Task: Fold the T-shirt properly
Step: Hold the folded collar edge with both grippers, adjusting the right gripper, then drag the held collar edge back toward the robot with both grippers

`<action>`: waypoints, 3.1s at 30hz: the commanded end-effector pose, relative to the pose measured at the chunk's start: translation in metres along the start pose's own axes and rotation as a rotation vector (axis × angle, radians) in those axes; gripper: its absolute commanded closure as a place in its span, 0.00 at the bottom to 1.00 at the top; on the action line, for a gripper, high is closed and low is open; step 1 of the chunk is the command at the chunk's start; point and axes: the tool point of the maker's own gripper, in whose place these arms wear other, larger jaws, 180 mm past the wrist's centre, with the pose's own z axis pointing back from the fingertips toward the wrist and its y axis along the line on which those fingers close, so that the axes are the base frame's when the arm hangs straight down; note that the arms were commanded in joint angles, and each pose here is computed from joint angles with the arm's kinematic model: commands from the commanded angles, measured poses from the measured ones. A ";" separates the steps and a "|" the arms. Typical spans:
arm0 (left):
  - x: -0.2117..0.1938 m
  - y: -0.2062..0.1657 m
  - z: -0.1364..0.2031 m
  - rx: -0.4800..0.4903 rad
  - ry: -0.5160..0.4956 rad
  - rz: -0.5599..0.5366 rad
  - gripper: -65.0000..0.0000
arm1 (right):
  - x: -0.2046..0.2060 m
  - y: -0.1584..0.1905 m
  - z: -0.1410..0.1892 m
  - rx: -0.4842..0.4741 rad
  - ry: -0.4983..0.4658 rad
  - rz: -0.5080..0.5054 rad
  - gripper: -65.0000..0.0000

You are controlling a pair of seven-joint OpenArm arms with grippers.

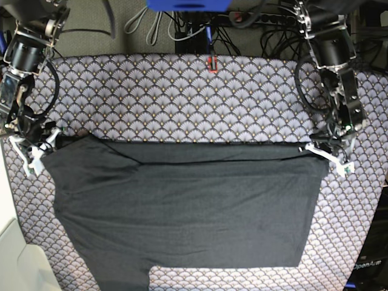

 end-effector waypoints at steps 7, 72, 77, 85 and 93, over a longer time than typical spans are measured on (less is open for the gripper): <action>0.025 0.002 0.005 0.005 -0.064 -0.007 0.99 | 0.020 -0.011 0.008 -0.021 -0.058 0.012 0.61; 0.025 0.014 0.084 0.060 -0.062 -0.188 0.99 | -0.009 -0.007 0.079 -0.164 0.009 0.265 1.00; 0.010 0.016 0.095 0.069 -0.050 -0.218 0.99 | -0.023 0.003 0.090 -0.165 0.024 0.310 1.00; 0.002 0.049 0.123 0.145 -0.071 -0.198 0.99 | -0.034 0.004 0.117 -0.153 -0.022 0.268 1.00; -0.010 0.048 0.143 0.153 -0.068 -0.250 0.99 | -0.051 0.013 0.132 -0.158 0.007 0.307 1.00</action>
